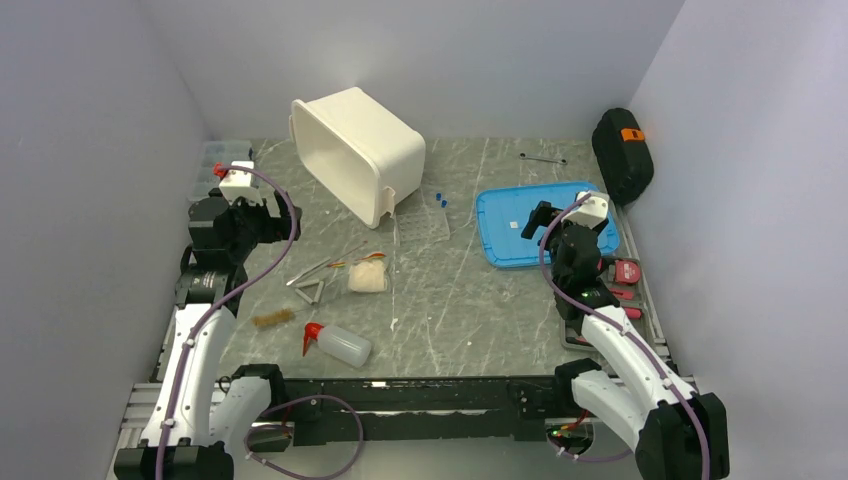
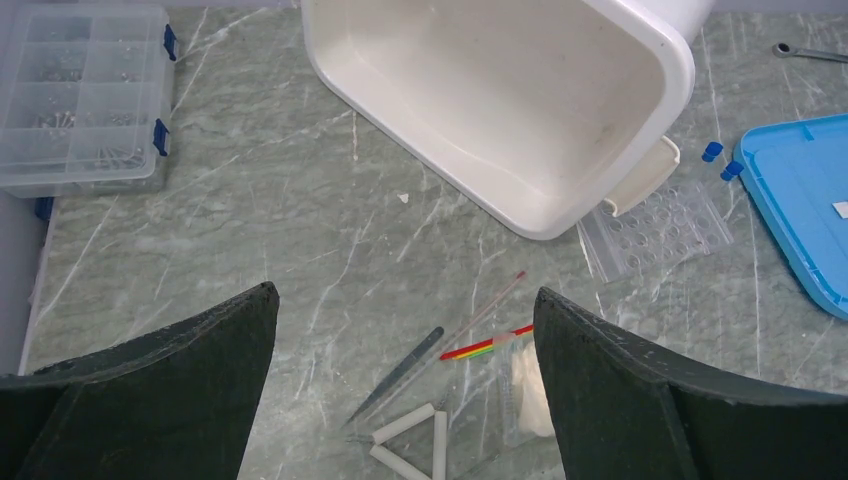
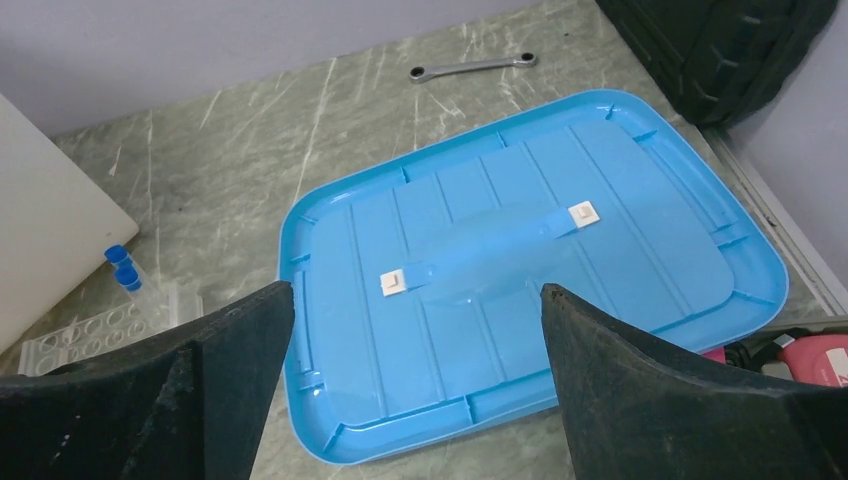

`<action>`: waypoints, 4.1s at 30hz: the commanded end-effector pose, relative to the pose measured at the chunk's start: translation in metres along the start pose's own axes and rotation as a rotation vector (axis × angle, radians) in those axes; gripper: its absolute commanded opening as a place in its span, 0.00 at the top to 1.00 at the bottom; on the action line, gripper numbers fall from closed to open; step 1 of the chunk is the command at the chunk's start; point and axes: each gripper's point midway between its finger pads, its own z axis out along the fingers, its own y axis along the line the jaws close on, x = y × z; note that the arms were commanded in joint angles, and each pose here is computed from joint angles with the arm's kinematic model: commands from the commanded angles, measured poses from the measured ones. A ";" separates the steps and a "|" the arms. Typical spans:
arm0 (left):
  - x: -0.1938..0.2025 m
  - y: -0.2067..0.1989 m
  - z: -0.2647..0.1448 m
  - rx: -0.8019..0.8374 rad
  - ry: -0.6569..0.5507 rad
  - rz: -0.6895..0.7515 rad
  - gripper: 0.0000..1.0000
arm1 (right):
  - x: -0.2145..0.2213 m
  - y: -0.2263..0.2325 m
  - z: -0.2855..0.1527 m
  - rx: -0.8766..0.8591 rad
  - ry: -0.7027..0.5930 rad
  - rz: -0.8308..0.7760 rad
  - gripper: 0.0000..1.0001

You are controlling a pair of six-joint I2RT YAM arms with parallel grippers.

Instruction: Organize the chemistry lab equipment

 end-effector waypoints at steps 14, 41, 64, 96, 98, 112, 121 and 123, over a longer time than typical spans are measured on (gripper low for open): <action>-0.013 0.005 -0.002 -0.033 -0.025 0.020 0.01 | -0.021 0.035 -0.008 -0.168 0.023 0.026 0.12; -0.007 0.001 0.001 -0.013 -0.007 0.010 0.01 | 0.095 0.219 -0.042 -0.607 0.449 -0.214 0.36; -0.007 -0.003 -0.001 -0.006 -0.005 0.010 0.01 | 0.188 0.341 -0.109 -0.923 0.554 -0.405 0.26; -0.005 -0.008 0.000 0.000 0.004 0.029 0.01 | 0.253 0.338 -0.090 -0.768 0.645 -0.520 0.46; -0.005 -0.008 0.000 0.000 0.002 0.029 0.01 | 0.254 0.337 -0.089 -0.762 0.642 -0.523 0.52; -0.005 -0.008 0.000 0.000 0.005 0.030 0.01 | 0.223 0.336 -0.096 -0.792 0.568 -0.461 0.91; -0.004 -0.008 0.001 0.000 0.008 0.031 0.01 | 0.208 0.330 -0.102 -0.814 0.544 -0.450 1.00; -0.004 -0.007 0.001 -0.003 0.009 0.031 0.01 | 0.210 0.326 -0.106 -0.823 0.557 -0.472 1.00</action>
